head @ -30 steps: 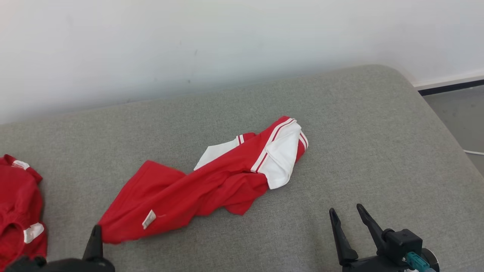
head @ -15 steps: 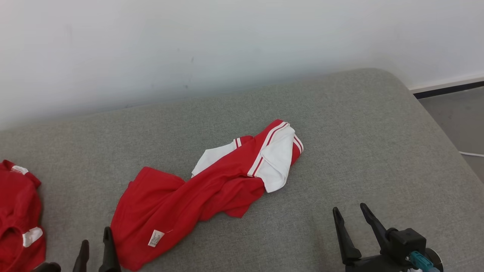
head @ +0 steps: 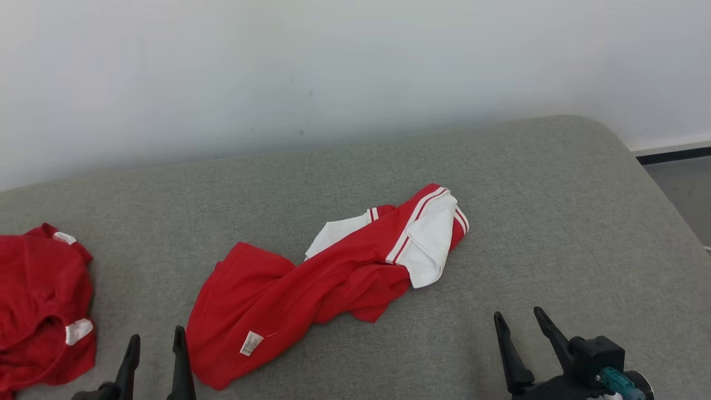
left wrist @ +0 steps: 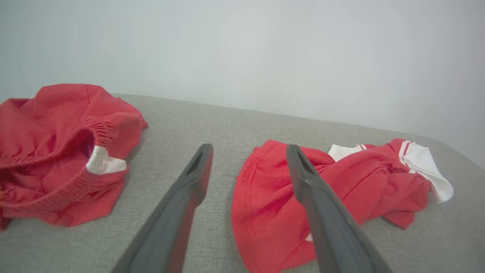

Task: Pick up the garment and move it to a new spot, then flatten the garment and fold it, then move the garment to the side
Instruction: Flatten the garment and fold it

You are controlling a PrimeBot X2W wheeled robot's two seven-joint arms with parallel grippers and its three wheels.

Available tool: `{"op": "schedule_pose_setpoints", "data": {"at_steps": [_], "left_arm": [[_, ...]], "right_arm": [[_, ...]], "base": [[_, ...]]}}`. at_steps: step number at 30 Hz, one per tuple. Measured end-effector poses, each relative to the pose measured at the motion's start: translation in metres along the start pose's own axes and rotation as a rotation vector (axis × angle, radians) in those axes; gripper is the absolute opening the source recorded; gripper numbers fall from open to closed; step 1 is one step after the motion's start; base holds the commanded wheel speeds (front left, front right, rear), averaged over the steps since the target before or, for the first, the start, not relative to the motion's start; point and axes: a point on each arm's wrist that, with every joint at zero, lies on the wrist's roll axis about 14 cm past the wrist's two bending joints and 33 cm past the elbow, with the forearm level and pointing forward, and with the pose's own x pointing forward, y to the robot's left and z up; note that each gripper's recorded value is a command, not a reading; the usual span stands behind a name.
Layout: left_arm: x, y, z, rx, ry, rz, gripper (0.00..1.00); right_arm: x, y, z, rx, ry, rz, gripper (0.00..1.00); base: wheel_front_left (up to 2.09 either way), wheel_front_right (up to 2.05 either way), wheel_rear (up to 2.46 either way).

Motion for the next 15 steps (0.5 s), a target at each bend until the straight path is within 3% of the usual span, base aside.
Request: {"op": "schedule_pose_setpoints", "data": {"at_steps": [9, 15], "left_arm": [[-0.013, 0.018, 0.008, 0.006, -0.032, 0.053, 1.0], [-0.021, 0.026, 0.008, 0.015, -0.033, 0.073, 1.0]], "right_arm": [[0.037, 0.015, -0.003, -0.034, 0.132, 0.06, 1.0], [0.084, 0.02, 0.02, -0.104, 0.227, 0.086, 1.0]], "base": [[0.0, 0.0, 0.0], [0.0, 0.0, 0.0]]}}
